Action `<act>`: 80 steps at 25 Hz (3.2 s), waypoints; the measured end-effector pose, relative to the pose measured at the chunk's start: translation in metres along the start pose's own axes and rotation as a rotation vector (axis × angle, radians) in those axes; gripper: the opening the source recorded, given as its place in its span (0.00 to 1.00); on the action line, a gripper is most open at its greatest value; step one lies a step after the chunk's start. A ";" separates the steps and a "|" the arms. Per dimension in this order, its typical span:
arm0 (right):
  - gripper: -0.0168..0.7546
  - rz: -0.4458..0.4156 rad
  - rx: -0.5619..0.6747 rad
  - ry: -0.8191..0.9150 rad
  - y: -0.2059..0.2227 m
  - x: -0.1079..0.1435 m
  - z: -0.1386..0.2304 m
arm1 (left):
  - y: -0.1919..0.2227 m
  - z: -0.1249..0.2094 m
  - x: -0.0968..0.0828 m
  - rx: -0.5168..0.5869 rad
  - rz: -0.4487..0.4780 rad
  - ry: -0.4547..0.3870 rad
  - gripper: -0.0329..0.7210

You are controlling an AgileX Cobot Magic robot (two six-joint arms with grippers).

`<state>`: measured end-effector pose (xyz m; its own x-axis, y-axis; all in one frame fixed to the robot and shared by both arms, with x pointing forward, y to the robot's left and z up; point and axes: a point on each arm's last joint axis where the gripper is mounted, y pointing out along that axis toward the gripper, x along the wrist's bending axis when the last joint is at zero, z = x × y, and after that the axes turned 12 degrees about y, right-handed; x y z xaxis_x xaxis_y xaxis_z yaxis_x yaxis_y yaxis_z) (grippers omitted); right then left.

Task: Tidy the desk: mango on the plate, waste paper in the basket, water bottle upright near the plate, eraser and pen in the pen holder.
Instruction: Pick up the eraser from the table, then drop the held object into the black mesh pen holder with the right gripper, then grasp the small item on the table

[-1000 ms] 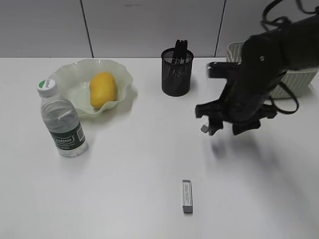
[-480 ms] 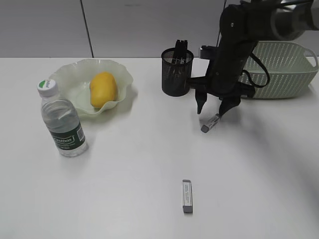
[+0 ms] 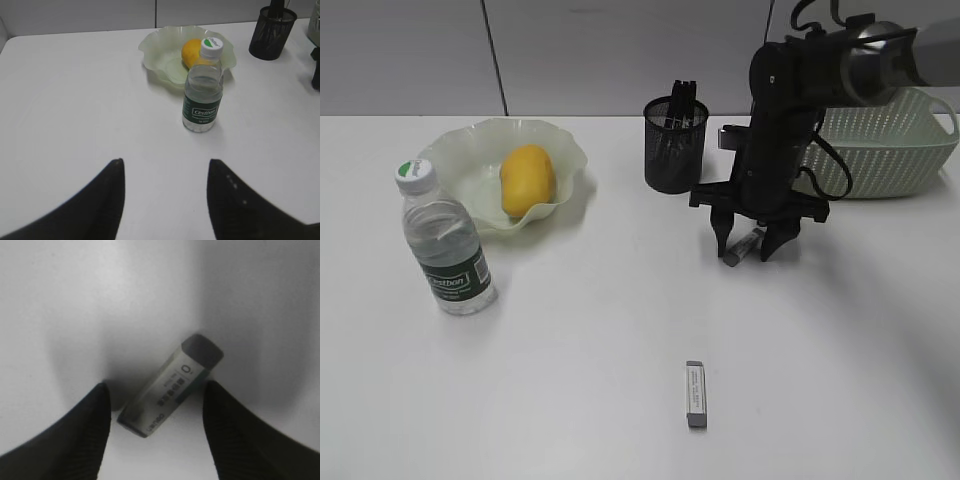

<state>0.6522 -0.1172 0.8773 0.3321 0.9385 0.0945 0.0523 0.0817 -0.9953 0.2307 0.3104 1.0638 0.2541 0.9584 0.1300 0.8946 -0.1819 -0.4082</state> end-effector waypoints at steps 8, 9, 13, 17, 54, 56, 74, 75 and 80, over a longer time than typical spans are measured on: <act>0.23 0.034 -0.035 -0.038 0.001 -0.001 -0.002 | 0.000 0.000 0.000 0.000 0.001 0.000 0.55; 0.24 0.038 -0.039 -0.051 0.001 -0.001 -0.002 | 0.000 0.000 0.000 0.000 0.001 0.000 0.55; 0.24 0.036 -0.047 -0.167 -0.003 0.004 0.002 | 0.000 0.000 0.000 0.000 0.001 0.000 0.55; 0.24 0.025 -0.171 -0.276 -0.045 0.009 0.002 | 0.000 0.000 0.000 0.000 0.001 0.000 0.55; 0.59 -0.307 -0.601 -0.534 -0.069 0.076 -0.049 | 0.000 0.000 0.000 0.000 0.001 0.000 0.37; 0.60 -0.285 -0.573 -0.541 -0.071 0.073 -0.047 | 0.000 0.000 0.000 0.000 0.001 0.000 0.37; 0.51 0.066 -0.242 -0.510 -0.192 -0.101 0.118 | 0.000 0.000 0.000 0.000 0.001 0.000 0.36; 0.51 0.062 -0.238 -0.495 -0.193 -0.121 0.139 | 0.000 0.000 0.000 0.000 0.001 0.000 0.36; 0.51 0.009 -0.318 -0.468 -0.198 -0.201 0.219 | 0.000 0.000 0.000 0.000 0.001 0.000 0.36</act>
<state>0.3694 -0.2485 1.0508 -0.1148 0.9934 -0.0062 0.3568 0.0354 -0.9335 0.2307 0.3104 1.0638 0.2546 0.9583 0.1293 0.8944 -0.1825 -0.4083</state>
